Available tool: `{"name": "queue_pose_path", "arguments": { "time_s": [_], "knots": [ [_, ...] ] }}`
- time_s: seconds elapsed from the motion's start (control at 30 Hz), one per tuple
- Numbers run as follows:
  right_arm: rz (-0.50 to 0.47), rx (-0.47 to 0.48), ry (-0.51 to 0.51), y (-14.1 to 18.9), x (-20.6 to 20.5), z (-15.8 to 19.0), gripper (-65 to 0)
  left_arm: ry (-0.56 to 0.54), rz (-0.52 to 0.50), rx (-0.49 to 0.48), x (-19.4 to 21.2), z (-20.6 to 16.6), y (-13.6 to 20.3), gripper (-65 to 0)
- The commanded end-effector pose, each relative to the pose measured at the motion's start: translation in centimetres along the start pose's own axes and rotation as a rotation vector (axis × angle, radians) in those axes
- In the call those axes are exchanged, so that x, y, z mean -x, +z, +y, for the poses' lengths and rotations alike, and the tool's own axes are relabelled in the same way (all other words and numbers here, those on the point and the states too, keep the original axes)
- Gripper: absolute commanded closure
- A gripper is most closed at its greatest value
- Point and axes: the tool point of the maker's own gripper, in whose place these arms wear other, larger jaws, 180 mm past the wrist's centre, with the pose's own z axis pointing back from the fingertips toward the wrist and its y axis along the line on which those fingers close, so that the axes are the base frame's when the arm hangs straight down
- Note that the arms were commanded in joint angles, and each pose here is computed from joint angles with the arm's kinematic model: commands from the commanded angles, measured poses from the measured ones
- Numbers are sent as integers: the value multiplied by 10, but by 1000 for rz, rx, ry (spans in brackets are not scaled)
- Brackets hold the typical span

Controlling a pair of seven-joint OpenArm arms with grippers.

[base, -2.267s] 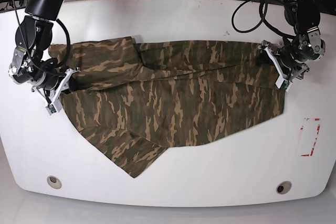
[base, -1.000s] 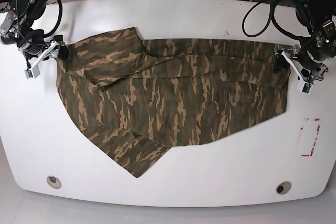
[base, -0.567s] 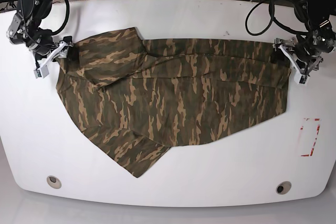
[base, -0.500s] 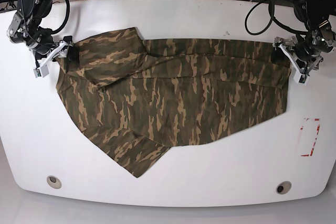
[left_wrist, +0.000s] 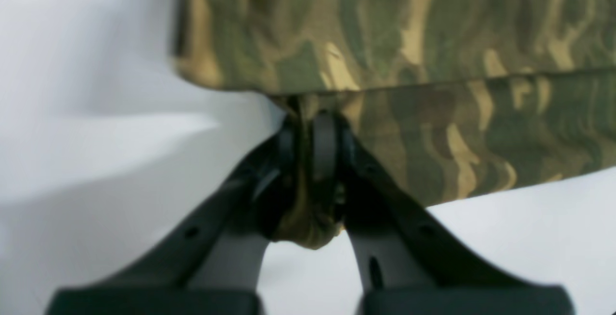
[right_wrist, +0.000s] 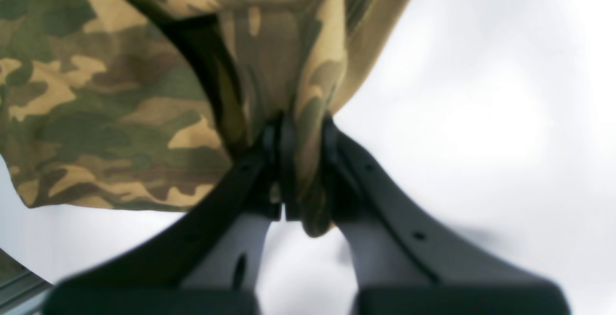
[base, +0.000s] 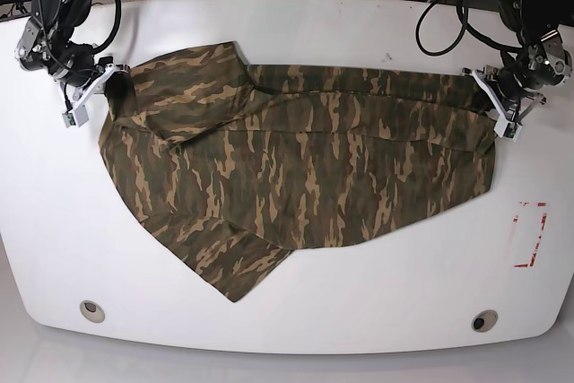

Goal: Fold the T-shirt properly
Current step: 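Lift the shirt edge with both grippers and draw it toward the robot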

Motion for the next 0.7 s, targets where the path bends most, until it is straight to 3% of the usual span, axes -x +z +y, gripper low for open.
{"name": "queue_pose_path", "arguments": {
  "time_s": [0.0, 0.27, 0.47, 0.67],
  "knots": [
    [1, 47, 59, 16, -6, -6, -2, -42, 75, -40, 15, 6, 9, 0],
    [87, 87, 132, 35, 17, -1, -2, -133, 88, -70, 28, -5, 37, -96],
    [147, 95, 146, 42, 36, 1, -6, -183, 107, -76, 39, -14, 52, -219],
    [179, 95, 140, 44, 49, 1, -6, -202, 121, -77, 45, -18, 59, -229]
  ]
}}
